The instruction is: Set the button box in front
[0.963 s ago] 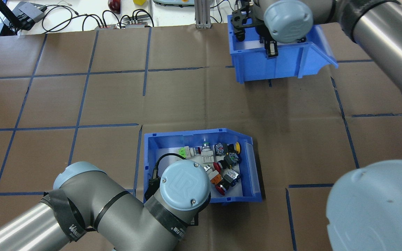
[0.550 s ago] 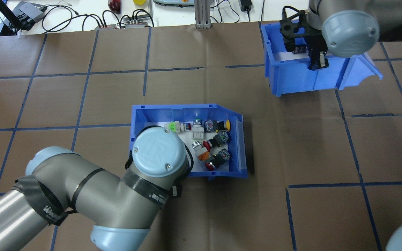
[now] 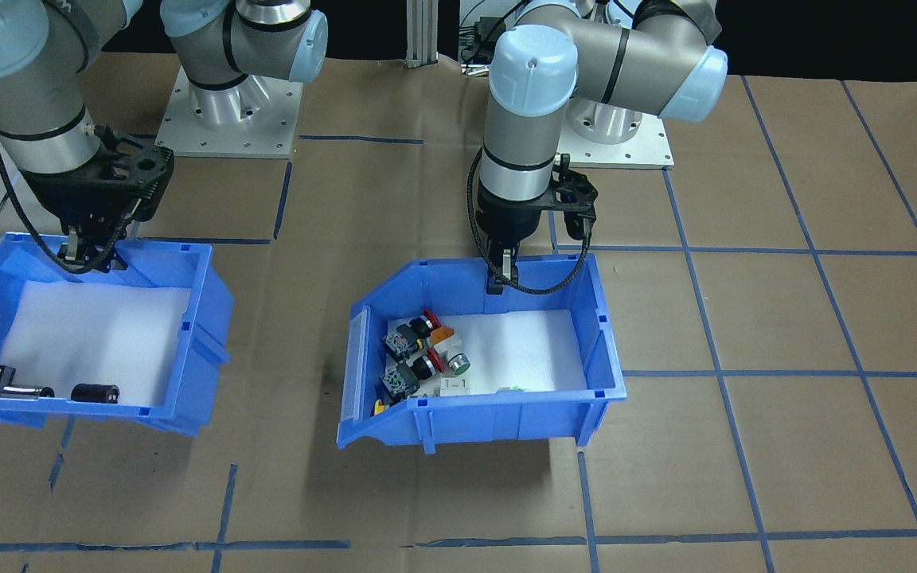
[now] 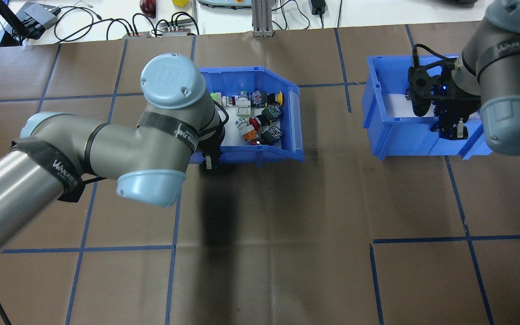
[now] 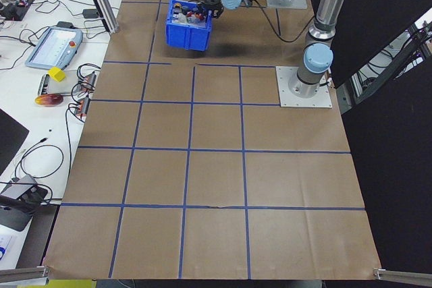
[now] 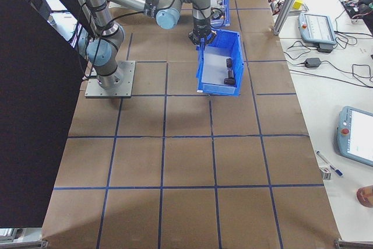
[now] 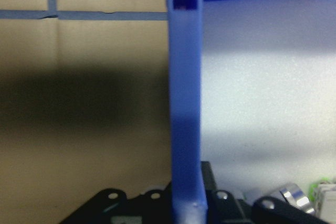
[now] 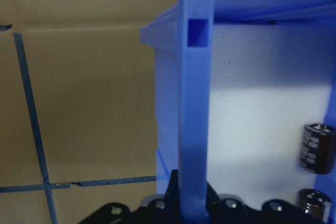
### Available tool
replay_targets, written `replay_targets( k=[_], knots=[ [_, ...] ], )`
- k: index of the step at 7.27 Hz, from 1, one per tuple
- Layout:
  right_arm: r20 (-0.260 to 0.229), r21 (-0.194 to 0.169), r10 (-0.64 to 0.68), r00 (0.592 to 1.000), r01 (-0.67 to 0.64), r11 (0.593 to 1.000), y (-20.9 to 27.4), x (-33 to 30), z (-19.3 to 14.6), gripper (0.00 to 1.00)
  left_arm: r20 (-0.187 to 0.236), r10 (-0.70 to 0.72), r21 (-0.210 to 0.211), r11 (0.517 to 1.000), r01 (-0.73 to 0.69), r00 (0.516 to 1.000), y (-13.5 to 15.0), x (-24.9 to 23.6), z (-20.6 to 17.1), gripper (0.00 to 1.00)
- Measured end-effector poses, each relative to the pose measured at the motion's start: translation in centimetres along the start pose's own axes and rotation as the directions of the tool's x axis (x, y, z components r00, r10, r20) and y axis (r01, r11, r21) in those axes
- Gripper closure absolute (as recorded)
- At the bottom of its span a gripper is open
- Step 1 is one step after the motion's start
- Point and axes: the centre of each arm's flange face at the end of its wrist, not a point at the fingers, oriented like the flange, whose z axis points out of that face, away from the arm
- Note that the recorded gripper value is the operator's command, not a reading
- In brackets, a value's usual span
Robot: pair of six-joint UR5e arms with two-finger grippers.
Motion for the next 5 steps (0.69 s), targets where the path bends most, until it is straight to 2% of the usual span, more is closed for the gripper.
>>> replay_targets(
  k=[2, 3, 5],
  knots=[
    [-0.066, -0.009, -0.024, 0.998, 0.024, 1.000, -0.3, -2.8, 0.8, 0.94, 0.007, -0.003, -0.011, 1.000, 0.003, 1.000, 1.7, 5.9, 2.9, 1.00],
    [-0.090, -0.013, -0.048, 0.995, 0.047, 0.999, -0.4, -3.1, 1.1, 0.94, 0.018, -0.001, -0.031, 1.000, 0.002, 1.000, 2.9, 7.8, 4.1, 1.00],
    [-0.101, -0.014, -0.064, 0.993, 0.063, 0.998, -0.4, -3.1, 1.6, 0.94, 0.045, 0.005, -0.106, 0.994, 0.000, 0.999, 4.8, 9.1, 5.1, 1.00]
  ],
)
